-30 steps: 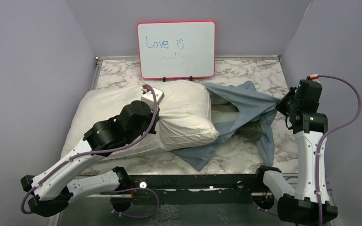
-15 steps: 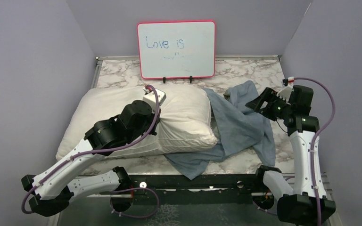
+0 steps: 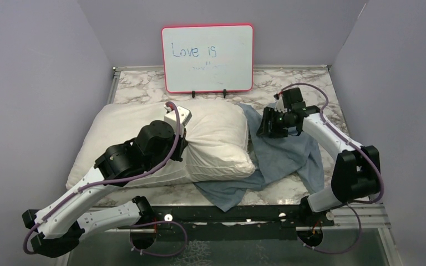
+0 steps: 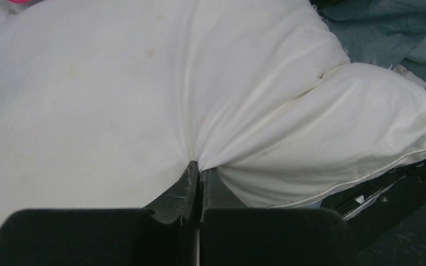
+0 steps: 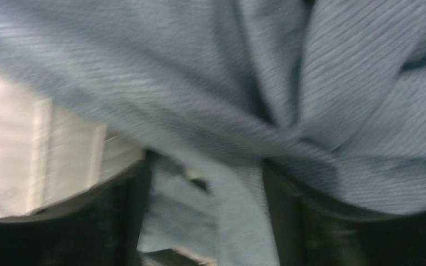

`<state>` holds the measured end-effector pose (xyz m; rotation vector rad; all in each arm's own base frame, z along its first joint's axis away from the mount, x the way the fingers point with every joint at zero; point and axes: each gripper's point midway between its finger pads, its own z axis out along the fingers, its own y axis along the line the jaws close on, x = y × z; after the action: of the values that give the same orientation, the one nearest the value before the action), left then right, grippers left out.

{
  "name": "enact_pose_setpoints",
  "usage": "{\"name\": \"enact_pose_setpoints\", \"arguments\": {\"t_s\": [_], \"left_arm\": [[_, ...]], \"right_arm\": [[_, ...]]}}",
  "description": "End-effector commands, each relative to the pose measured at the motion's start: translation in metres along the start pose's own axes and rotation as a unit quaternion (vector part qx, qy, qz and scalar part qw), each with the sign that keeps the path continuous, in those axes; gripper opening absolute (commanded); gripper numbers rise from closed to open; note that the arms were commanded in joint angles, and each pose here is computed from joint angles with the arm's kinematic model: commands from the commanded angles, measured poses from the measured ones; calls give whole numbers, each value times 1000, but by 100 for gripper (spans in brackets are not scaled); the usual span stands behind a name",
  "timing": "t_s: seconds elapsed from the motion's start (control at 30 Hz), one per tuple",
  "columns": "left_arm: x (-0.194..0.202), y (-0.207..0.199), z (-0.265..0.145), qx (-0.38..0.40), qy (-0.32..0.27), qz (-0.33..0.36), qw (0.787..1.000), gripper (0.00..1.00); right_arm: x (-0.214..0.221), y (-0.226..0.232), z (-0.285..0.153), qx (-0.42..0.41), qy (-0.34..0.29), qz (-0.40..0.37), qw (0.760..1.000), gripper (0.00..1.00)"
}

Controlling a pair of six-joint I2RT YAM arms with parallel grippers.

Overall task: Remove the pillowcase from the pillow
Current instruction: Remove the pillow from the pillowcase.

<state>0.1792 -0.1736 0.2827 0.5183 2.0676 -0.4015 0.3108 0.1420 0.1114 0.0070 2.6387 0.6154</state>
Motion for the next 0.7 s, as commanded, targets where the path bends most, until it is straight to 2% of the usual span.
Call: {"name": "enact_pose_setpoints", "arguments": {"t_s": [0.0,0.03,0.1,0.13,0.17,0.27,0.3,0.4,0.5,0.53,0.6,0.67], "left_arm": [[-26,-4,-12,18,-59,-39,997,0],[-25,-3,-13,16,-60,-40,997,0],[-24,0,-13,11,-62,-40,997,0],[-25,0,-14,10,-63,-39,997,0],[-25,0,-14,10,-63,-38,997,0],[-29,0,-15,11,-66,-37,997,0],[-29,0,-15,11,-67,-37,997,0],[-28,0,-15,11,-65,-35,997,0],[-27,-1,-15,12,-64,-35,997,0],[-28,-1,-16,13,-65,-35,997,0],[-28,-1,-17,15,-67,-36,997,0],[-30,-1,-20,16,-71,-39,997,0]], "right_arm": [[-40,-27,-10,98,-87,11,991,48],[-44,-27,-15,99,-103,10,990,39],[-53,-29,-25,111,-138,11,984,12],[-58,-31,-31,120,-153,10,981,5],[-61,-38,-38,143,-166,12,976,1],[-70,-41,-59,171,-183,9,968,1],[-74,-32,-63,152,-188,-4,970,3],[-78,7,-67,48,-198,-48,978,26],[-78,31,-59,-22,-189,-73,979,73],[-78,35,-53,-33,-176,-78,981,81],[-75,35,-36,-41,-135,-86,986,87],[-69,34,-15,-55,-88,-96,990,88]]}}
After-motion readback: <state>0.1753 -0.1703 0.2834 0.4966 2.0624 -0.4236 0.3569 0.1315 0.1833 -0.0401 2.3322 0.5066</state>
